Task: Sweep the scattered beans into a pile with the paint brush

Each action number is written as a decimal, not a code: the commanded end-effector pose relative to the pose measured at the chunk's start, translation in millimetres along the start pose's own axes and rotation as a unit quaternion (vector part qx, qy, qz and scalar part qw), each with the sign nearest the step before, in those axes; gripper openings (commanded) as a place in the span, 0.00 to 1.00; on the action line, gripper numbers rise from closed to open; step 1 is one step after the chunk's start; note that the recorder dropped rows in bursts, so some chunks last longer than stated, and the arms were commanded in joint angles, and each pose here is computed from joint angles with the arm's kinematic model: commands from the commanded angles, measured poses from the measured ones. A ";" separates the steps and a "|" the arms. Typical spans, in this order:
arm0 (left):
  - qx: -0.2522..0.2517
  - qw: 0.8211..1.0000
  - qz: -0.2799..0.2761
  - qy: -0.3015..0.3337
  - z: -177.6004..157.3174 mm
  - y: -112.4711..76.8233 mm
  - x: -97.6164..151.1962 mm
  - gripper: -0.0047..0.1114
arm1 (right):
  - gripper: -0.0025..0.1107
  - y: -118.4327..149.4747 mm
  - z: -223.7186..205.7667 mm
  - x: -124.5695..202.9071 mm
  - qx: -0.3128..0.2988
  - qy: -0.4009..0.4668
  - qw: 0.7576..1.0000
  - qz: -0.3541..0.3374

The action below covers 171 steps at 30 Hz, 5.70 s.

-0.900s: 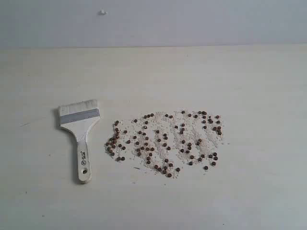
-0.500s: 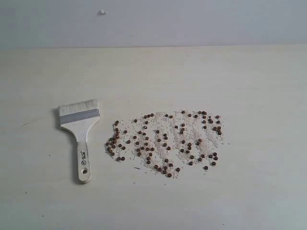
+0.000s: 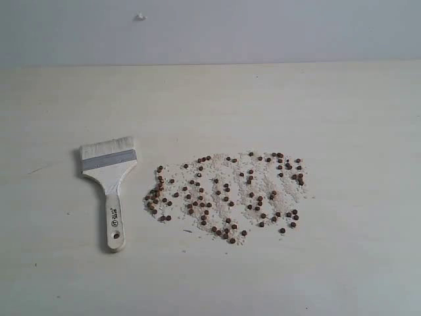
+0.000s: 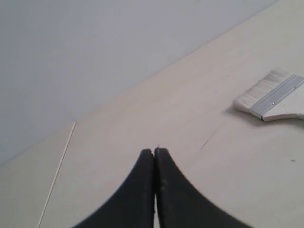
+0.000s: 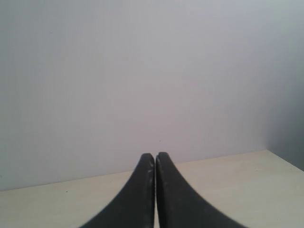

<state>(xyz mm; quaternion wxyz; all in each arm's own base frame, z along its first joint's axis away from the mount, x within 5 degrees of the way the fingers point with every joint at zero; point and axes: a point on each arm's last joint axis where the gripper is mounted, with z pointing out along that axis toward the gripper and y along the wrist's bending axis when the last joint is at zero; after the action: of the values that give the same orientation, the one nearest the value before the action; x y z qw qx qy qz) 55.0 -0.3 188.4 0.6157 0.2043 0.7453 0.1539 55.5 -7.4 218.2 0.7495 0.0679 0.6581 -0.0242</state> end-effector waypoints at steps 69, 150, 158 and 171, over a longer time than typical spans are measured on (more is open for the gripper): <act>0.164 0.866 -0.326 0.342 129.8 43.3 -136.2 0.04 | 0.02 0.2 -0.4 0.7 -0.002 -0.004 1.000 -0.002; 0.094 0.753 -0.267 0.595 261.2 -147.7 -79.9 0.43 | 0.02 0.2 -0.4 0.7 -0.002 -0.004 1.000 -0.002; 0.101 0.754 -0.258 0.595 265.1 -153.6 -72.2 0.48 | 0.02 0.2 -0.4 0.7 -0.002 -0.004 1.000 -0.002; 0.105 0.759 -0.263 0.586 266.9 -154.4 -73.2 0.48 | 0.02 0.2 -0.4 0.7 -0.002 -0.004 1.000 -0.002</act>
<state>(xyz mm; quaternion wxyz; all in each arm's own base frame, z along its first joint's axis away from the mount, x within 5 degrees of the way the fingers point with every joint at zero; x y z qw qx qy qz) 308.4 -176.0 123.2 0.0444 -0.0668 0.9968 -0.0004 55.5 -7.4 218.2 0.7495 0.0679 0.6581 -0.0242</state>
